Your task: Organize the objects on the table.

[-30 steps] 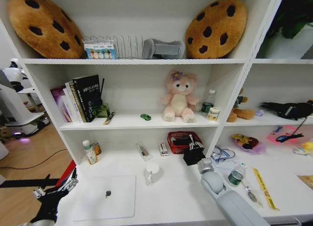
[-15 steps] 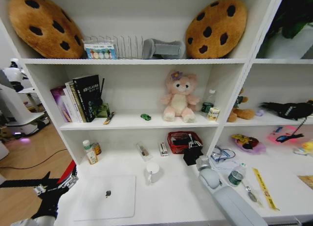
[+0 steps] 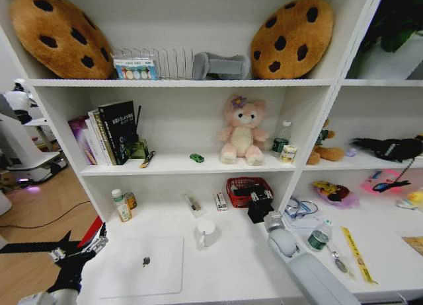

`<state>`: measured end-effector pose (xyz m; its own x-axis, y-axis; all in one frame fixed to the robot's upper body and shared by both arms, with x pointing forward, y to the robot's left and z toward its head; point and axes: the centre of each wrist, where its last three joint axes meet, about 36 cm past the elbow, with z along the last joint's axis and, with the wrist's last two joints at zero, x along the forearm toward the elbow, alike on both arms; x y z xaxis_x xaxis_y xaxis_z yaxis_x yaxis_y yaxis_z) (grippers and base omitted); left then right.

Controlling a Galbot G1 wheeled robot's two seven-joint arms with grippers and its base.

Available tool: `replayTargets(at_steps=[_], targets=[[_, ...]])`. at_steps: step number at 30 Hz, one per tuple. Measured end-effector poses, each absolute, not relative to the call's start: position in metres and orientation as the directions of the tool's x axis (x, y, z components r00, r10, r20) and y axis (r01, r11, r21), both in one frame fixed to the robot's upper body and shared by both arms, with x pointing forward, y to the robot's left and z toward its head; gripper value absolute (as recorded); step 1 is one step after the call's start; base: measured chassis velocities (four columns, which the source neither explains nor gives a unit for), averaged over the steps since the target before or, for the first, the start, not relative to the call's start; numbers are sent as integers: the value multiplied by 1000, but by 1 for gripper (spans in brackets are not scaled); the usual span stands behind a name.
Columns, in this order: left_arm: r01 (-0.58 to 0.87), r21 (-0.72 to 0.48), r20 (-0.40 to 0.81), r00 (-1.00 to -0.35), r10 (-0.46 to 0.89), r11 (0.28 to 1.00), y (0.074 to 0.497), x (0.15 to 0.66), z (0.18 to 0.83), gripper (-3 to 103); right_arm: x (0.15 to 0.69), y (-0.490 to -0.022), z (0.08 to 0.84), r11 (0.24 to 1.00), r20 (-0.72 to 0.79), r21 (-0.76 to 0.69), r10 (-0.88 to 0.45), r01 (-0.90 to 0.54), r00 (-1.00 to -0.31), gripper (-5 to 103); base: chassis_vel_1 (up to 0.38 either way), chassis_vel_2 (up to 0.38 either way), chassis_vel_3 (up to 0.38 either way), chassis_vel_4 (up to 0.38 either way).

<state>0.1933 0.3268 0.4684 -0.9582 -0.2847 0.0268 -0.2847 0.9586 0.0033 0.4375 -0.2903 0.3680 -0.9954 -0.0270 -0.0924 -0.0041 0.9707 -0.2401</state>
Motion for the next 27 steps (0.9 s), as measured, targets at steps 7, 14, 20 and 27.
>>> replayTargets(at_steps=[7,14,20,27], targets=[[-285,0,26,-958,-284,959,326,193,468,100,372,-273,399,983,-16,-180,-47,-43,-999,91,0,0,0,0],[-282,-5,22,-959,-281,960,327,191,465,100,315,-266,418,988,44,-150,-18,-25,-999,100,0,0,0,0],[-283,-11,21,-959,-282,959,328,188,462,100,274,-279,408,995,180,-88,53,38,-982,100,0,0,0,0],[-279,-13,25,-960,-279,960,327,186,460,100,271,-288,419,992,338,-80,120,98,-933,100,0,0,0,0]])
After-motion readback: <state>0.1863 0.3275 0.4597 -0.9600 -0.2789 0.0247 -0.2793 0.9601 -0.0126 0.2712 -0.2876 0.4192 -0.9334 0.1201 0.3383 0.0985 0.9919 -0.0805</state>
